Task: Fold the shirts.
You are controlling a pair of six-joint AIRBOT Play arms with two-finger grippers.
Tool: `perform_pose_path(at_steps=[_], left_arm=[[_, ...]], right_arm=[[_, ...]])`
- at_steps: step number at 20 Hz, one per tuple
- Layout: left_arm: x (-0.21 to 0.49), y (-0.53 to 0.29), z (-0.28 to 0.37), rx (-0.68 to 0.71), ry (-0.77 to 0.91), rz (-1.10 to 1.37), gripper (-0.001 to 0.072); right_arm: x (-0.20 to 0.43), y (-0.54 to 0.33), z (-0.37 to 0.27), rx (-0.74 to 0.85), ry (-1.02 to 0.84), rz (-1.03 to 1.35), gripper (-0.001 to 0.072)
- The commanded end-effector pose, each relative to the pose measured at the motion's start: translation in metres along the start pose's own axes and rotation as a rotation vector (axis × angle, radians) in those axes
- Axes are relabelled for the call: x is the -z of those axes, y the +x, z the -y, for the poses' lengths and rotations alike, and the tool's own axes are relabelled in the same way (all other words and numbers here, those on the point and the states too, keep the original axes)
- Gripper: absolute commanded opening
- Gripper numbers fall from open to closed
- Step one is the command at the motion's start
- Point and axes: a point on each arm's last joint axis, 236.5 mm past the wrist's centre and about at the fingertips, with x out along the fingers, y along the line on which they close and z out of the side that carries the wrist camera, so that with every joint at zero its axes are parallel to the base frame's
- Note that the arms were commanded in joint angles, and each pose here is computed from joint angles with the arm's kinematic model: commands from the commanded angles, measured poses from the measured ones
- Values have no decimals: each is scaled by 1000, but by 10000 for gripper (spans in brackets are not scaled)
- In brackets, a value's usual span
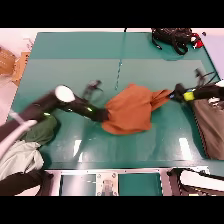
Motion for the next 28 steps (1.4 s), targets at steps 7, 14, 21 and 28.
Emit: perform_pose_path(at_steps=[7,14,21,28], left_arm=[[-71,-306,105,-113,322,704,22],[-53,-427,183,-261,563,980,22],[-95,-386,127,-312,451,858,22],[-173,-138,-66,-174,152,344,24]], right_arm=[[7,-264,-177,-43,-430,692,12],[67,-378,-218,91,-559,1061,12],[-2,-310,-161,132,-443,891,12],[-69,-88,-23,137,-258,405,13]])
